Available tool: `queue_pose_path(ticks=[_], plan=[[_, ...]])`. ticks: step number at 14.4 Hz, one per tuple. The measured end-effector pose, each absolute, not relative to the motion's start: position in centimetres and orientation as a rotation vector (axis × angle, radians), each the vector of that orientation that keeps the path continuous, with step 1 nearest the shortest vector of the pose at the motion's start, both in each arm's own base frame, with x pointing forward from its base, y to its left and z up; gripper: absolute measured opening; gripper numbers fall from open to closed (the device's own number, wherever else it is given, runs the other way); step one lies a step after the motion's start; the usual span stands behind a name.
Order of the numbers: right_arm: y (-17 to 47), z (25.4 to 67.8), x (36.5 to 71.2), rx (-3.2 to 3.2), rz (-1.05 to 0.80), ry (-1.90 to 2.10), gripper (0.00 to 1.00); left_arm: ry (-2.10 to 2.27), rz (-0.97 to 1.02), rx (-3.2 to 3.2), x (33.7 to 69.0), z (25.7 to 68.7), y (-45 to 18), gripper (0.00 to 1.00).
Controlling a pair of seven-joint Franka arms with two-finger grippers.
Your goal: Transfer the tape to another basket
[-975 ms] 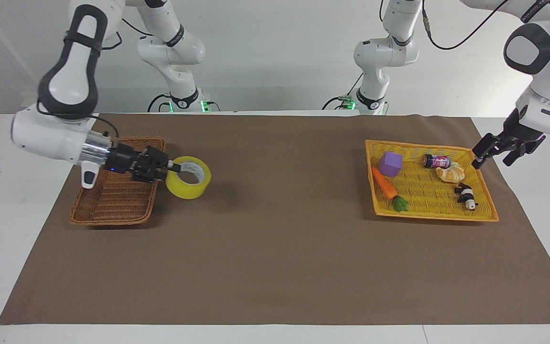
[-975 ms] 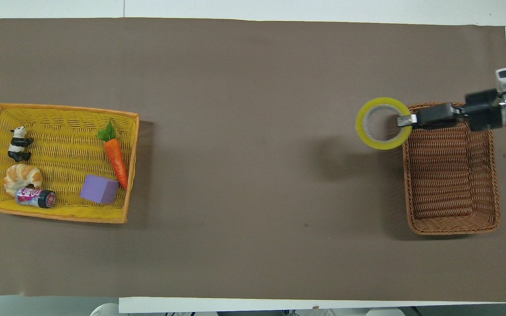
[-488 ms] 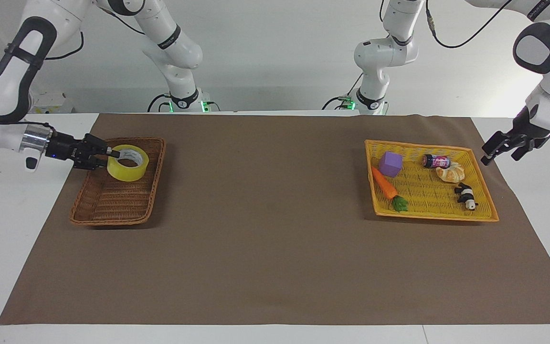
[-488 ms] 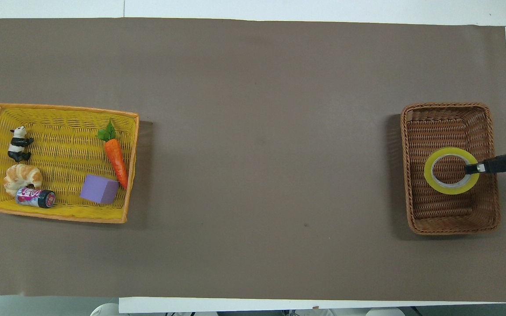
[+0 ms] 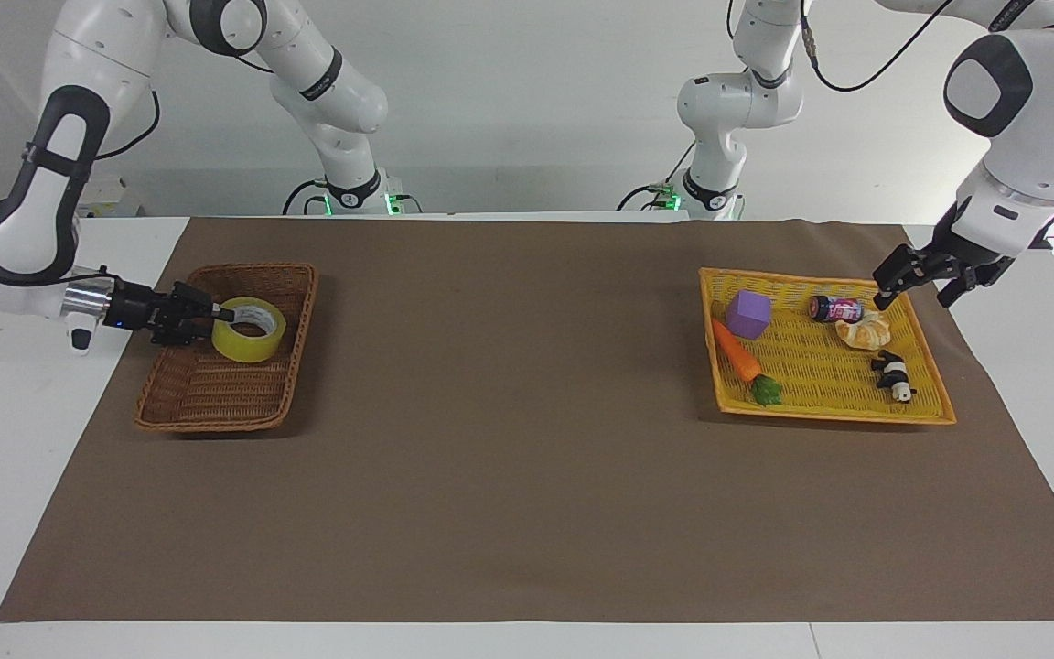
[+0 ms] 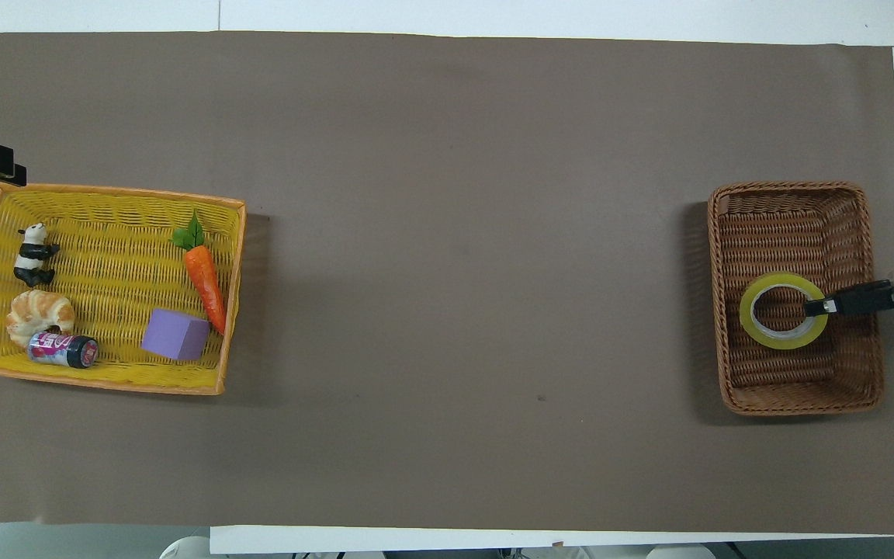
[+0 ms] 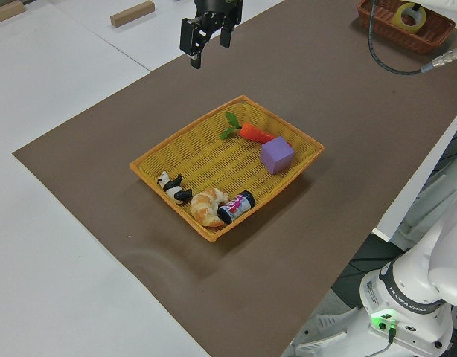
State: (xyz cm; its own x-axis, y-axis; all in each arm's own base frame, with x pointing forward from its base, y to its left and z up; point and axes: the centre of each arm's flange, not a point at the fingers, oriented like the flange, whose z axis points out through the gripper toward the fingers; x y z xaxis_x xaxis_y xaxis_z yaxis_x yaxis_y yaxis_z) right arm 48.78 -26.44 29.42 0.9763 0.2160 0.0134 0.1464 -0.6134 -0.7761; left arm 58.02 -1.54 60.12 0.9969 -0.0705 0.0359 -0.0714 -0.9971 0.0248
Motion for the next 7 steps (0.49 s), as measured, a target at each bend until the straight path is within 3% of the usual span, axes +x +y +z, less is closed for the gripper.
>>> queue_pose_path(ticks=[2,7], plan=[[-26.4,29.6,49.0,-2.246,0.103,-0.262,0.55,-0.148,0.069,3.112,58.2,62.0,-3.0,1.0],[-26.4,31.4,50.1,-2.322,0.076,-0.315,1.0,-0.184,0.057,3.112,59.0,62.0,-4.4,1.0]])
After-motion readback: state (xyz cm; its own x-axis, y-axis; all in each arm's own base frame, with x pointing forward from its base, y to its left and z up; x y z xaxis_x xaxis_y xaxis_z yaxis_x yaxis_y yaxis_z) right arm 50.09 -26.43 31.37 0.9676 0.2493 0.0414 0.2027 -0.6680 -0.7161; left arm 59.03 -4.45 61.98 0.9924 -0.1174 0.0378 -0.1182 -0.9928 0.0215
